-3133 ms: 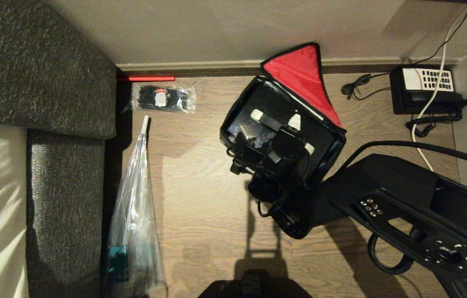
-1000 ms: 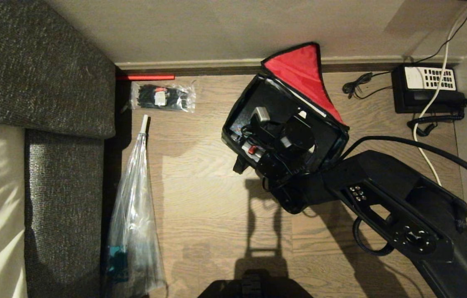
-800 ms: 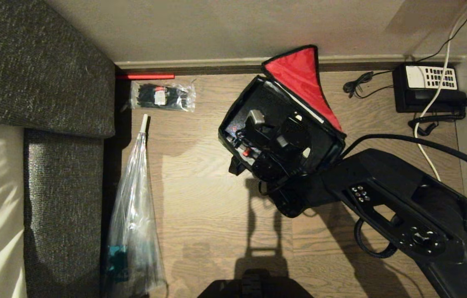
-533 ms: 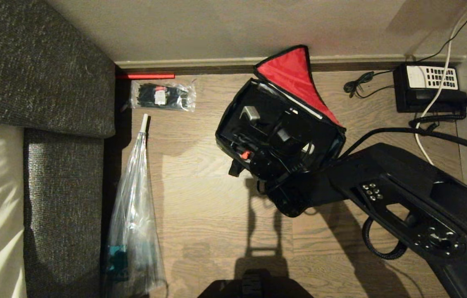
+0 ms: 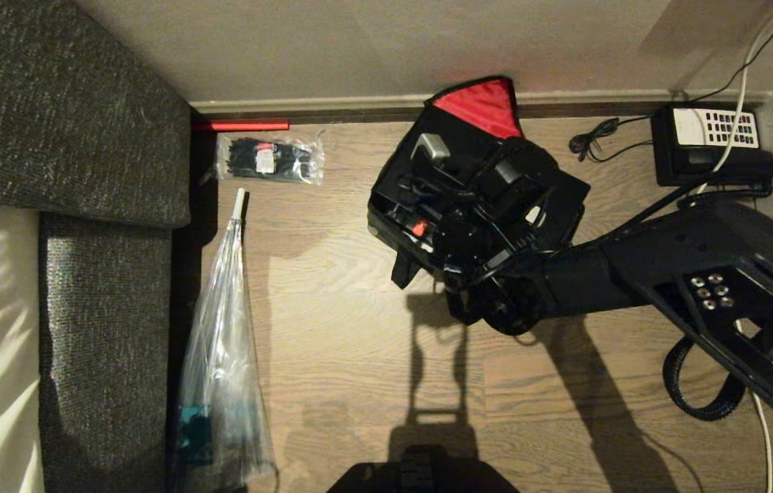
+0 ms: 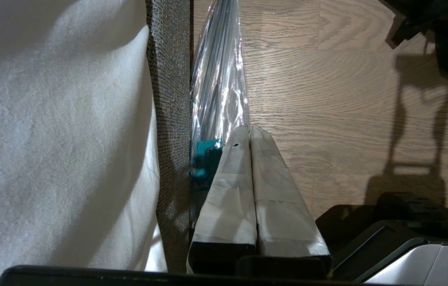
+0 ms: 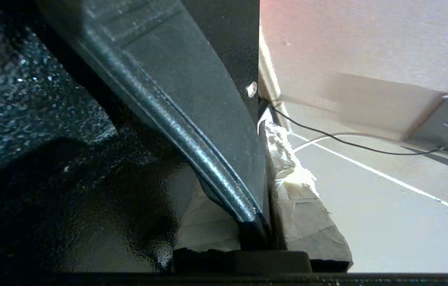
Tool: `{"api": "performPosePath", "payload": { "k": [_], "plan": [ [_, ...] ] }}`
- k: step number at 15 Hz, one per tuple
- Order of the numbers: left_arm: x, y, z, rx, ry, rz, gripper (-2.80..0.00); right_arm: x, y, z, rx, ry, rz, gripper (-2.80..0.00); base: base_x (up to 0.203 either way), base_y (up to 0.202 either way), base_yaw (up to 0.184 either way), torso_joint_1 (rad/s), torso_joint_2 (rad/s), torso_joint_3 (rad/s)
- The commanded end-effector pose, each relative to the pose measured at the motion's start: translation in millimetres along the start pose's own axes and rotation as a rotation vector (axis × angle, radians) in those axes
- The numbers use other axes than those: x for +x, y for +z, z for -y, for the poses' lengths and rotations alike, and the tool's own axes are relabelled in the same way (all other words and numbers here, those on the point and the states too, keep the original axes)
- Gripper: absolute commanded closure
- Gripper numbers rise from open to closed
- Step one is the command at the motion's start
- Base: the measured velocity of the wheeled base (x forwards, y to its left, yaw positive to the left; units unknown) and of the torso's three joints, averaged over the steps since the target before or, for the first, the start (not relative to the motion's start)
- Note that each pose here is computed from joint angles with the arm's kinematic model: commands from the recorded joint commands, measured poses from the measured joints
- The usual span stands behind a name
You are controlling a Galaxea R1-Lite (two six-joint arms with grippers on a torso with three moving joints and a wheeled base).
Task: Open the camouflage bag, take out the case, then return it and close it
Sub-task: Lift the black box
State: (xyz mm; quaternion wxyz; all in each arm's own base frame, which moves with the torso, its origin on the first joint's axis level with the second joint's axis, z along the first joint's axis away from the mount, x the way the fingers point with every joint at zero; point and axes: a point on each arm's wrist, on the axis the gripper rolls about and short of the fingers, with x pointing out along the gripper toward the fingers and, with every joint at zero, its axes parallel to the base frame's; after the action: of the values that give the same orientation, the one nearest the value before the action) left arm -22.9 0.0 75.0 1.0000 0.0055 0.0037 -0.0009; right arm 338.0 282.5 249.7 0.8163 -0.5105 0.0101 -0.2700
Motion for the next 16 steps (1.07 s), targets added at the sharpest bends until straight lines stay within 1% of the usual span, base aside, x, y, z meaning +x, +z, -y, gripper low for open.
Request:
{"api": "performPosePath", "payload": {
  "k": [1, 6, 11, 14, 16],
  "plan": [
    [0.0, -0.1, 0.0, 0.000, 0.000, 0.000, 0.00, -3.1, 1.0, 35.1, 0.048, -0.018, 0.000, 0.00, 0.000, 0.000, 0.000, 0.000, 0.00, 0.000],
    [0.0, -0.1, 0.0, 0.000, 0.000, 0.000, 0.00, -4.4, -2.0, 60.9, 0.073, -0.026, 0.001, 0.00, 0.000, 0.000, 0.000, 0.000, 0.00, 0.000],
    [0.0, -0.1, 0.0, 0.000, 0.000, 0.000, 0.00, -6.0, -10.9, 88.6, 0.056, -0.017, -0.002, 0.00, 0.000, 0.000, 0.000, 0.000, 0.00, 0.000],
    [0.0, -0.1, 0.0, 0.000, 0.000, 0.000, 0.00, -7.8, -18.9, 113.7, 0.067, -0.022, -0.005, 0.00, 0.000, 0.000, 0.000, 0.000, 0.00, 0.000],
    [0.0, -0.1, 0.0, 0.000, 0.000, 0.000, 0.00, -9.3, -26.1, 126.6, 0.068, -0.022, -0.016, 0.00, 0.000, 0.000, 0.000, 0.000, 0.00, 0.000]
  ]
}}
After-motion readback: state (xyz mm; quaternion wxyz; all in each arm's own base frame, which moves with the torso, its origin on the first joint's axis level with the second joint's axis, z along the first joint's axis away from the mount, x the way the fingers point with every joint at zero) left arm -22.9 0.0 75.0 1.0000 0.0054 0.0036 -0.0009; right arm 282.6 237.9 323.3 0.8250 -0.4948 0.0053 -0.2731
